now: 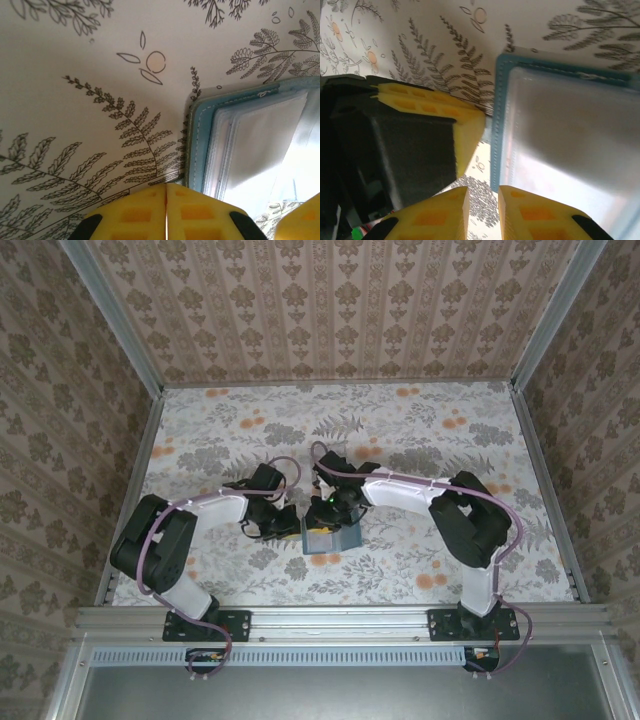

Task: Take the credit cards out of the card holder

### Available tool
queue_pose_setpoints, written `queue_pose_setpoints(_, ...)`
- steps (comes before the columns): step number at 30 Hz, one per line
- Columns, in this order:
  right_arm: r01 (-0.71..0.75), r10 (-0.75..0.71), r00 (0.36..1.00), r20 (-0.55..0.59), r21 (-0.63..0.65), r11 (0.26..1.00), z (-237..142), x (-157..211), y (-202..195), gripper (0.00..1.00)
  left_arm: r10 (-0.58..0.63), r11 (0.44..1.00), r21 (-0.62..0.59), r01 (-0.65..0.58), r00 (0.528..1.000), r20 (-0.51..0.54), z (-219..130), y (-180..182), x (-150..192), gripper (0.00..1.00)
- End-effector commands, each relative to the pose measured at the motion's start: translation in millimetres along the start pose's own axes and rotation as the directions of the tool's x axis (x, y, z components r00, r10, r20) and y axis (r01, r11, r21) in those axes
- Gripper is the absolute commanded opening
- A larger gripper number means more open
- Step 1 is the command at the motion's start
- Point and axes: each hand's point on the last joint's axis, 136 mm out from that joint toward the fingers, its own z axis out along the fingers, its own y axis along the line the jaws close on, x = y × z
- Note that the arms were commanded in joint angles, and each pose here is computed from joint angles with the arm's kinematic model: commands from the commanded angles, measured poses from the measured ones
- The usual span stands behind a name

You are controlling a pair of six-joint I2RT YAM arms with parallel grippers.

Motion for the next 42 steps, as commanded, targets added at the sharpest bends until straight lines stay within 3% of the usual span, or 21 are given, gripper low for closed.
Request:
queue_pose_setpoints(1,-0.019,0.019,1.000,-0.002,0.020,1.000,10,-4,1,0.26,-0.016,0.999,-0.052,0.013,0.999,-0.039,7,21,15,0.10)
queue_pose_setpoints(10,-0.042,0.046,0.999,-0.020,0.172,0.984,21,2,-34,0.32,-0.015,0.999,-0.042,0.013,0.999,-0.045,7,23,16,0.09)
queue_pose_setpoints(24,0.059,-0.081,0.996,0.021,0.513,0.856,-26,5,-65,0.44,-0.008,0.999,-0.036,0.006,0.998,-0.057,7,23,17,0.09)
queue_pose_setpoints(42,0.056,-0.109,0.993,0.054,0.593,0.803,-61,6,-84,0.44,-0.002,0.999,-0.045,0.000,0.999,-0.048,5,20,9,0.09)
